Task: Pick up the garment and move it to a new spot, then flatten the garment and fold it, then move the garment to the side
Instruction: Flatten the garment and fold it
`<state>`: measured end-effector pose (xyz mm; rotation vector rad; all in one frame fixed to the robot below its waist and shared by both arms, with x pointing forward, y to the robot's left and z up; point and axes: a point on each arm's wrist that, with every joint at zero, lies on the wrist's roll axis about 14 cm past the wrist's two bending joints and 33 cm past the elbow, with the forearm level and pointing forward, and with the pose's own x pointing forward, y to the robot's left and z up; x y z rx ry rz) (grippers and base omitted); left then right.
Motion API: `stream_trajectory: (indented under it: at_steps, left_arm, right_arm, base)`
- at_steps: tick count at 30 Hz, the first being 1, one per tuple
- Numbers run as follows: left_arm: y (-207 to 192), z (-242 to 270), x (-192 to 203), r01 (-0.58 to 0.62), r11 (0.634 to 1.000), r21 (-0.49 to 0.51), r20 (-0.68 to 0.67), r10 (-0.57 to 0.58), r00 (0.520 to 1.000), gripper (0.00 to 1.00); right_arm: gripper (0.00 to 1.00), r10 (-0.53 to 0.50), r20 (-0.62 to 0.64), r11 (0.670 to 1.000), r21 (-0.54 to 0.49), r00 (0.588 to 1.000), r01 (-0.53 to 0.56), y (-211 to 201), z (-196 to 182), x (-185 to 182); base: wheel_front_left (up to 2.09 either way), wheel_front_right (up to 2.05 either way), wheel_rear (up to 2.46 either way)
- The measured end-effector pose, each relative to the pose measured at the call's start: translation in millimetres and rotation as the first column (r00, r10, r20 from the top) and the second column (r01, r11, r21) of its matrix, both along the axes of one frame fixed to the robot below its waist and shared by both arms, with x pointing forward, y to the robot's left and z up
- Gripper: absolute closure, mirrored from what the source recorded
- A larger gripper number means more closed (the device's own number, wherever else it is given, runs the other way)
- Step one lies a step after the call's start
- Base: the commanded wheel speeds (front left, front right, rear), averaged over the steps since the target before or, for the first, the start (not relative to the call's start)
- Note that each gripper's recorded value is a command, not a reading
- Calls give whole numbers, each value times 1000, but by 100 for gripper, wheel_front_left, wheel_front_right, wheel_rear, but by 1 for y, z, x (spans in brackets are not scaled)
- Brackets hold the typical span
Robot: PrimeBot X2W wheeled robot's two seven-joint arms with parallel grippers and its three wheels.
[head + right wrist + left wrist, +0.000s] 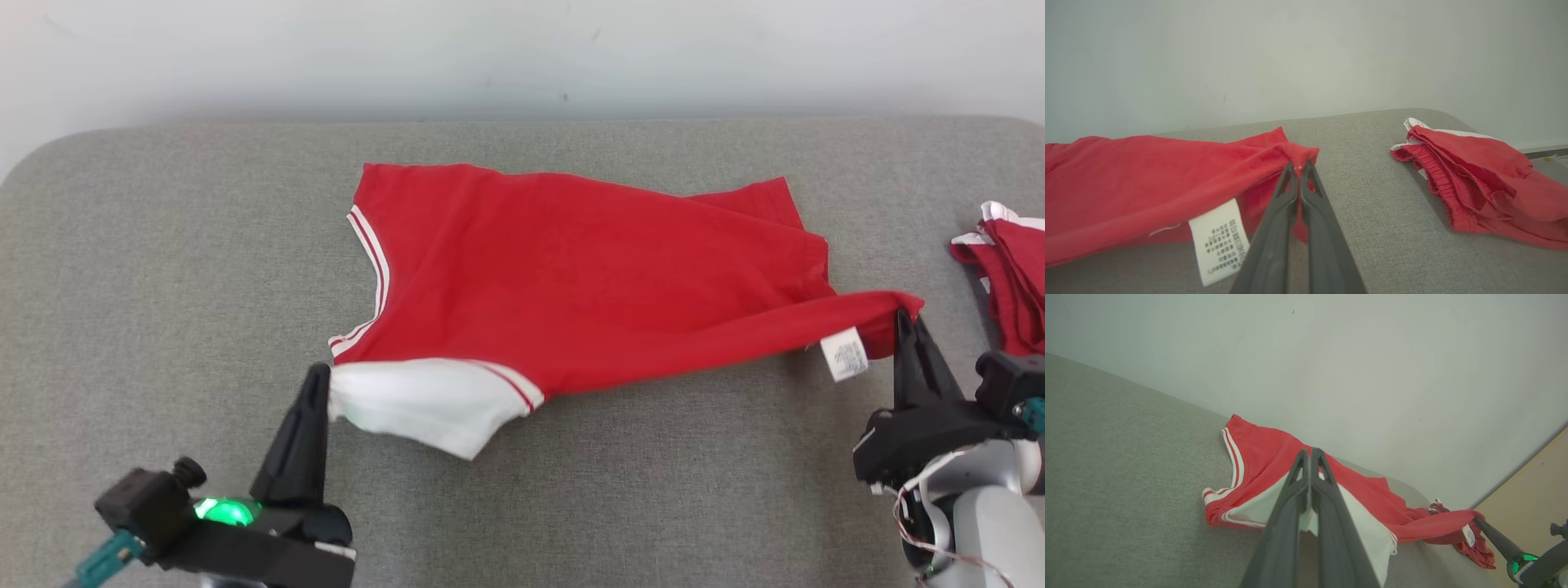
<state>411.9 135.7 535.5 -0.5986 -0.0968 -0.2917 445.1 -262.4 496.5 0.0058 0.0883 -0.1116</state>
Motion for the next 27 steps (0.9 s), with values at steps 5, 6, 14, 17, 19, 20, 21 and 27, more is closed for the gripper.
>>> stream_trajectory:
  at_steps: [5, 6, 14, 17, 19, 20, 21, 27]
  left_arm:
    - [-7, -22, -15, 32, 999, 12, -87, -31, 996, 100]
    - [-8, -25, -17, 31, 1000, -4, -102, -31, 994, 100]
    - [-13, -36, -40, 51, 996, -68, -181, -63, 981, 100]
    - [-13, -35, -47, 51, 994, -94, -193, -69, 979, 100]
    - [-14, -36, -53, 52, 992, -115, -208, -75, 975, 100]
    - [-14, -37, -55, 46, 988, -150, -221, -79, 972, 100]
    - [-14, -37, -58, 45, 984, -170, -229, -84, 970, 100]
    - [-12, -36, -73, 39, 965, -260, -258, -109, 960, 100]
  right_arm:
    - [100, 8, -63, 1000, 16, 998, -7, 7, -8, -14]
    - [100, 6, -80, 1000, 27, 997, -4, 7, -10, -17]
    - [100, -16, -187, 998, 59, 982, 28, 5, -26, -47]
    - [100, -27, -220, 997, 71, 975, 43, 4, -31, -56]
    - [100, -28, -241, 996, 78, 970, 48, 4, -34, -61]
    - [100, -27, -248, 995, 83, 968, 49, 4, -35, -63]
    - [100, -24, -256, 995, 85, 966, 47, 6, -35, -64]
    - [100, -18, -301, 993, 102, 953, 51, 8, -42, -73]
  base:
    - [0, 0, 0]
    - [0, 0, 0]
    - [0, 0, 0]
    - [0, 0, 0]
    - [0, 0, 0]
    - [0, 0, 0]
    - [0, 0, 0]
    - [0, 0, 0]
